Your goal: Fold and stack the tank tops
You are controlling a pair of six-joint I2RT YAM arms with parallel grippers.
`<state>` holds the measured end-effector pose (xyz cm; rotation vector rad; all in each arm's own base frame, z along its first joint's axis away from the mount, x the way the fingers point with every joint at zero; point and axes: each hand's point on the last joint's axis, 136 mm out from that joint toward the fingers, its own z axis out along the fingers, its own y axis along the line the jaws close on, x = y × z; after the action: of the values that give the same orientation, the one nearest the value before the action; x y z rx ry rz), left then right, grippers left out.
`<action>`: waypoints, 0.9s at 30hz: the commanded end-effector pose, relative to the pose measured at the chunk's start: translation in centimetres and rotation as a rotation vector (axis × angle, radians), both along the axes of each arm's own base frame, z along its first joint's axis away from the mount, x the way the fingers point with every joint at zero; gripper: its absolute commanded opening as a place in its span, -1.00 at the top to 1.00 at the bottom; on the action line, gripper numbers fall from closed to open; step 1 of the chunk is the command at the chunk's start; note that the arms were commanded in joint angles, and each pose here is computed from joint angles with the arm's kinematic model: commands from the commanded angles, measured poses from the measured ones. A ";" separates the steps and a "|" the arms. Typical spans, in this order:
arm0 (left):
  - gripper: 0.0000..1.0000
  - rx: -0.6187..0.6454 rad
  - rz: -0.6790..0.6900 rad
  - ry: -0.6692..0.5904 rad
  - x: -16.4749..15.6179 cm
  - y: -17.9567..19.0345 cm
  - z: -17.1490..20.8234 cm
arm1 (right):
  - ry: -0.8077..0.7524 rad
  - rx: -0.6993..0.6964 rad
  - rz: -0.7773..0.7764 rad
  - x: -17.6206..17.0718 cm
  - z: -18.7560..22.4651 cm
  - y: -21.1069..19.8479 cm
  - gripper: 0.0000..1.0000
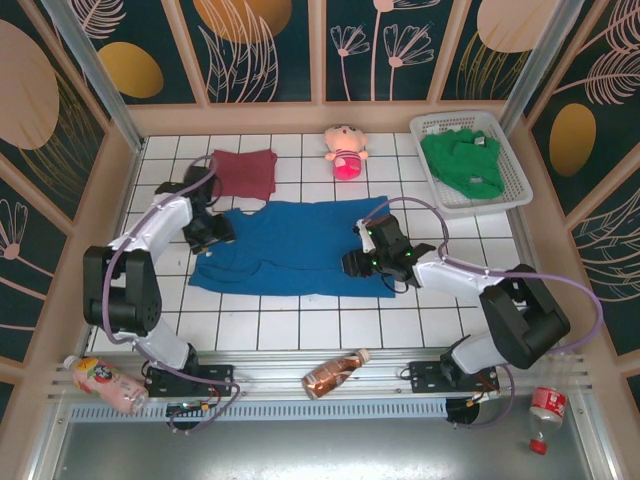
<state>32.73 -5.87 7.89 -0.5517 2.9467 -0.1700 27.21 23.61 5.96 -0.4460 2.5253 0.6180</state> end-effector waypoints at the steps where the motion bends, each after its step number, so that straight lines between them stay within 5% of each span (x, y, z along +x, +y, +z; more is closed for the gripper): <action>1: -0.16 -0.115 -0.038 -0.010 1.5 -3.8 -2.9 | 0.045 -0.004 -0.082 0.6 -1.6 -0.6 0.11; 9: -0.09 -0.100 -0.076 0.098 -2.0 -4.0 -8.2 | 0.278 -0.133 -0.196 -2.8 -6.5 -3.9 0.13; 21: -0.13 -0.171 0.027 0.222 -11.7 -3.3 -8.2 | 0.459 -0.263 -0.334 -7.9 -6.4 -8.7 0.14; 27: -0.17 -0.140 0.035 0.134 -9.5 -2.9 -5.4 | 0.408 -0.228 -0.353 -6.4 -3.7 -8.9 0.12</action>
<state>23.91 -10.05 1.80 -0.5978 3.0323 -0.4777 22.48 17.55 2.21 -0.0038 2.8995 0.4618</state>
